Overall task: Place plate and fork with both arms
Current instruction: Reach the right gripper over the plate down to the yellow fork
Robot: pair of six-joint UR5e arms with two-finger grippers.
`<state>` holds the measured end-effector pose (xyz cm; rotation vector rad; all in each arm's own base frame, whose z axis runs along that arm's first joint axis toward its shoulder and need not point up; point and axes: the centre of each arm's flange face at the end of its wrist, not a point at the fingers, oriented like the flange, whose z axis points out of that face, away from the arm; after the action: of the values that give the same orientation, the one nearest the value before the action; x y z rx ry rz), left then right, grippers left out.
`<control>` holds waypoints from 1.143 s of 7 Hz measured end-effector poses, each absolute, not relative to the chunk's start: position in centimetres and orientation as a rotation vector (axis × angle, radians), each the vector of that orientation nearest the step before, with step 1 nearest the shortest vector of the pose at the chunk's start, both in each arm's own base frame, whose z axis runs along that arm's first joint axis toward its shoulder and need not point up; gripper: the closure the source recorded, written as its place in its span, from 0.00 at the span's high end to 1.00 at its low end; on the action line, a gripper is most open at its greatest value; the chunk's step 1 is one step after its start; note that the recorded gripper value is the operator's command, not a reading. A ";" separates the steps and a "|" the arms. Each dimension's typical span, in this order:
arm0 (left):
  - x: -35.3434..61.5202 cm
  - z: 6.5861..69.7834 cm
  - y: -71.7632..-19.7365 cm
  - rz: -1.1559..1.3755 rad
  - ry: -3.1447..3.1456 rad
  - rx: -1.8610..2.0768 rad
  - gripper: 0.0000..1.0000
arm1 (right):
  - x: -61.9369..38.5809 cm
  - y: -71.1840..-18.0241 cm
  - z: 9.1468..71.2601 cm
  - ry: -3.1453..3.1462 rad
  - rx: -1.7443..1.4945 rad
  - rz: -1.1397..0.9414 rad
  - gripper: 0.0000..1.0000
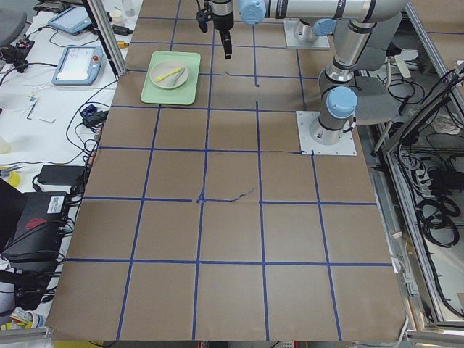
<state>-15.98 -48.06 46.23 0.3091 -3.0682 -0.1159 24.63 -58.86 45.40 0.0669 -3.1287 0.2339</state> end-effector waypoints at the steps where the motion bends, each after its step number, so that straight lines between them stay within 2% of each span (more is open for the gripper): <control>1: -16.0 46.1 -48.0 -0.116 -3.068 0.309 1.00 | 26.4 -63.7 43.0 -3.137 0.083 0.364 1.00; 3: -16.0 46.1 -48.1 -0.111 -3.068 0.309 1.00 | 28.8 -69.6 36.5 -3.142 0.113 0.553 1.00; 6: -16.0 45.7 -48.2 -0.116 -3.068 0.310 1.00 | 32.1 -72.3 27.7 -3.282 0.461 0.555 1.00; 8: -15.9 45.6 -48.3 -0.110 -3.068 0.311 1.00 | 32.8 -72.8 25.5 -3.273 0.584 0.537 1.00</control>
<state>-15.93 -48.25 45.62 0.3107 -3.0680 -0.1104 32.76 -72.77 25.49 0.5838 -3.2731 0.5369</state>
